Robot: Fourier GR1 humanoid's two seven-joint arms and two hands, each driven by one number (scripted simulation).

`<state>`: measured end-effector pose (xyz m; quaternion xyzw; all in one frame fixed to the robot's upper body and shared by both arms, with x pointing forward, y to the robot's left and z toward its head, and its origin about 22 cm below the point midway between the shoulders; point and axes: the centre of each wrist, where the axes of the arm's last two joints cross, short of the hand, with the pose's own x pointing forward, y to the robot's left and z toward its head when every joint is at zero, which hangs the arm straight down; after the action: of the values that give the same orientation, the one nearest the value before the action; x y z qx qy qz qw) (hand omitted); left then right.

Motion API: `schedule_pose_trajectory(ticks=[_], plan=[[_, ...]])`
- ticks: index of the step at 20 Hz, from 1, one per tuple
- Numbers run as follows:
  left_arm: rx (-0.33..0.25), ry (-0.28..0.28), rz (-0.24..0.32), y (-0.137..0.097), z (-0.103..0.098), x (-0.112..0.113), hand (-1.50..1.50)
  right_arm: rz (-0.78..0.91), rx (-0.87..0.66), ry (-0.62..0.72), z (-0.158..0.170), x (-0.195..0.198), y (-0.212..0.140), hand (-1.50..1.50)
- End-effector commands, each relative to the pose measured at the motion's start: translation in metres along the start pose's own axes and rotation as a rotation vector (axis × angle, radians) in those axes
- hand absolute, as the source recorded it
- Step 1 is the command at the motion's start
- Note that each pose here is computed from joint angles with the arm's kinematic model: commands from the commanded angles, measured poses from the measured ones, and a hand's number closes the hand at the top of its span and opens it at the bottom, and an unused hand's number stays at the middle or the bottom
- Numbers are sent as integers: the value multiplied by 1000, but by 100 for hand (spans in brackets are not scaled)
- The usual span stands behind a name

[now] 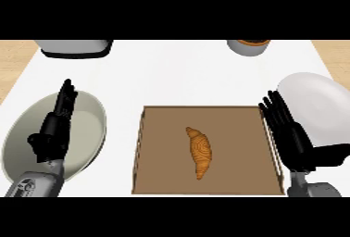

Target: Pick the croissant from the tray and place it in the plate

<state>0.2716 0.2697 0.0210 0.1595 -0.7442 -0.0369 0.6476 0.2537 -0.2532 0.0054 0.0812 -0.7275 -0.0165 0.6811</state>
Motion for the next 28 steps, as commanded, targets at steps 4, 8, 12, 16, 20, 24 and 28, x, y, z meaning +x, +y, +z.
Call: schedule_pose_trajectory(ticks=[4,8,12,16,20,24,28], plan=[[-104,99,9,7,-6,3,0,196,462,-35,-56,45,39,150],[-147,204,33,-7,5,-14,0,853,594,-277,-71,122,25,150],[-180,271,95,-2,-13,5,0,408,490,-245,-78,1,22,-150],[-165,263,99,16,-15,5,0,574,718,-203,-80,1,17,-150],[-142,287,78,-8,-6,-11,0,746,790,-204,-84,12,6,-150],[-145,278,98,14,-18,4,0,851,816,-173,-92,25,29,-150],[-142,274,82,6,-12,-4,0,895,855,-170,-94,30,51,-150]])
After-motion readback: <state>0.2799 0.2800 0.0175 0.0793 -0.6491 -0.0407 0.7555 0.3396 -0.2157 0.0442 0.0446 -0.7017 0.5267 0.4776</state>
